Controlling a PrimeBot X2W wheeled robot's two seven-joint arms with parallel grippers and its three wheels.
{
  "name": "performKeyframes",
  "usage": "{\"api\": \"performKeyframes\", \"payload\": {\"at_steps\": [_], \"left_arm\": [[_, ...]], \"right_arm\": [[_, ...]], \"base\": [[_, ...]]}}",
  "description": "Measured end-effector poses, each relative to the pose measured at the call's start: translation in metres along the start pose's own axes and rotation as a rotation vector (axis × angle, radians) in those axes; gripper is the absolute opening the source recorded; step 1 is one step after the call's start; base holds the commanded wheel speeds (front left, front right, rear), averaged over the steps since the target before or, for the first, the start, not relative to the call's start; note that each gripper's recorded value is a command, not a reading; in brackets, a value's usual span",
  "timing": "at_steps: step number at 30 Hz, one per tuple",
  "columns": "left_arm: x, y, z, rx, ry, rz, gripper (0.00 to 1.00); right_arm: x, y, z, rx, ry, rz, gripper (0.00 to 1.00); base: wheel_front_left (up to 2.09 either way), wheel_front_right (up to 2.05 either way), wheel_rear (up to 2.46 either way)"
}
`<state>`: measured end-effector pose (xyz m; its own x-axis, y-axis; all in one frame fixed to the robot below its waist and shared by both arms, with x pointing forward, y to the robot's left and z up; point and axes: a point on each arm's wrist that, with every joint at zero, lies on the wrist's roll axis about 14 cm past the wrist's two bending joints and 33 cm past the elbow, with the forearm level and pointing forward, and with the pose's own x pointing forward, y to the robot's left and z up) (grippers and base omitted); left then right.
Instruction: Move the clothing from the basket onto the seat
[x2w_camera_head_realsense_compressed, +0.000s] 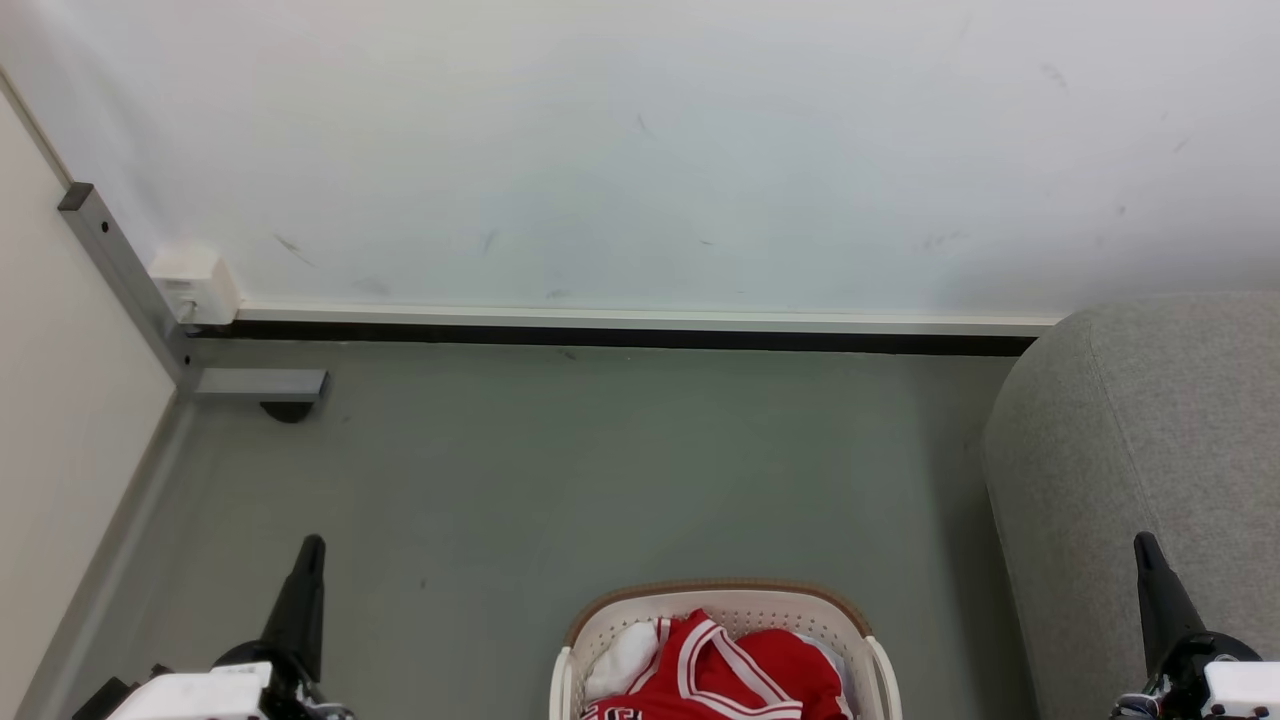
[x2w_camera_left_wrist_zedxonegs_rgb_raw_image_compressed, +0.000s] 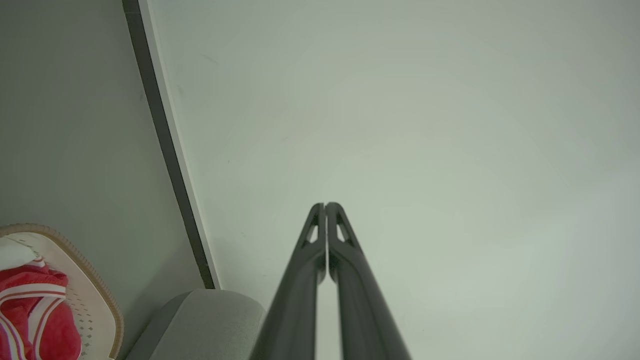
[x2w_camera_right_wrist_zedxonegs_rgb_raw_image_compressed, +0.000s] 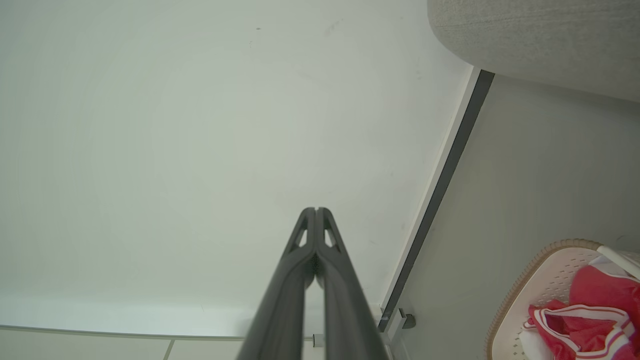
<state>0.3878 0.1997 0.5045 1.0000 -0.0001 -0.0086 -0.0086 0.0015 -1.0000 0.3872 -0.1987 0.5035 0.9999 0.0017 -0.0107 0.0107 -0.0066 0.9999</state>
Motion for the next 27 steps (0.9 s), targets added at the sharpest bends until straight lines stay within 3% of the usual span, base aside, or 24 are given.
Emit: {"api": "performKeyframes", "payload": {"at_steps": [27], "left_arm": [[0.0000, 0.0000, 0.0000, 0.000, 0.000, 0.000, 0.00]], "right_arm": [[0.0000, 0.0000, 0.0000, 0.000, 0.000, 0.000, 0.00]], "base": [[0.00, 0.00, 0.00]]}}
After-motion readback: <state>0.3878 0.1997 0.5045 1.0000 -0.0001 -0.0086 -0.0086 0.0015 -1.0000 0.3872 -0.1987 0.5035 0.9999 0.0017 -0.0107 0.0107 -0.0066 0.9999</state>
